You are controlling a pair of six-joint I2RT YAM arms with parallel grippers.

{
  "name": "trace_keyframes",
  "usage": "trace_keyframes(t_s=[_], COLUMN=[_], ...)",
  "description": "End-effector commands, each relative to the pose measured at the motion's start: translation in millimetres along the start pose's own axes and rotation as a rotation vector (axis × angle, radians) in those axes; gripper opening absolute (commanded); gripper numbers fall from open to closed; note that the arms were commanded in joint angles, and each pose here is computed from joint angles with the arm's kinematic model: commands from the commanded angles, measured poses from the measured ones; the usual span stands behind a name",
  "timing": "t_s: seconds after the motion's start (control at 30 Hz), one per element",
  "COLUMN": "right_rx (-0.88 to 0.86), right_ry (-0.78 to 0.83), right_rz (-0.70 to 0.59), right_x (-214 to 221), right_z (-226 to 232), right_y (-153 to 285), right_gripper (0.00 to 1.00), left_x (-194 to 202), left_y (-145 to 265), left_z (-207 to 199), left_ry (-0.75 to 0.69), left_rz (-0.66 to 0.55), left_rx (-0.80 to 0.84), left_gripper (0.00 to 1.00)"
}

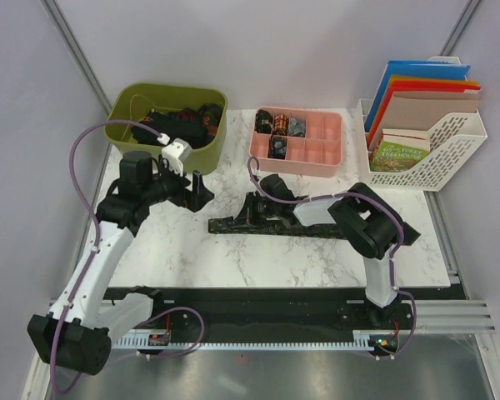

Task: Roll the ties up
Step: Roll the tie at the center of the board.

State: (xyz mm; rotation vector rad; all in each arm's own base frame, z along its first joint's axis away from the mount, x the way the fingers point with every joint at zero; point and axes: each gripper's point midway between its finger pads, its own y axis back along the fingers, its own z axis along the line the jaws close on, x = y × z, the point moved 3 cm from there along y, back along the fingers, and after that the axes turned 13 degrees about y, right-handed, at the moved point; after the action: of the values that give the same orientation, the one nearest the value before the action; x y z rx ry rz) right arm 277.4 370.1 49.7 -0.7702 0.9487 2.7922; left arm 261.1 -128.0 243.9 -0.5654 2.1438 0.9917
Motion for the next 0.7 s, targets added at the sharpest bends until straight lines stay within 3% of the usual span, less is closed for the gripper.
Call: trace_keyframes(t_s=[0.0,0.13,0.23,0.67], right_rx=[-0.016,-0.014,-0.006,-0.013], right_ry=[-0.031,-0.057,-0.059,-0.115], right_rz=[-0.006,0.005,0.014,0.017], right_x=[1.6,4.6,6.9,10.8], right_z=[-5.7,-7.9,-9.1,-10.3], right_y=[-5.1,-7.6,-6.3,-6.2], right_gripper=[0.00,0.00,0.00,0.00], left_x=[6.1,35.2,61.3,100.4], left_y=[0.3,-20.0,-34.7,-83.7], left_z=[17.9,32.0,35.2,72.1], left_ry=[-0.453,-0.696,-0.867,-0.988], left_rz=[0.051,0.153,0.165,0.292], left_rx=[0.050,0.194,0.339,0.426], left_gripper=[0.96,0.84,0.83,0.88])
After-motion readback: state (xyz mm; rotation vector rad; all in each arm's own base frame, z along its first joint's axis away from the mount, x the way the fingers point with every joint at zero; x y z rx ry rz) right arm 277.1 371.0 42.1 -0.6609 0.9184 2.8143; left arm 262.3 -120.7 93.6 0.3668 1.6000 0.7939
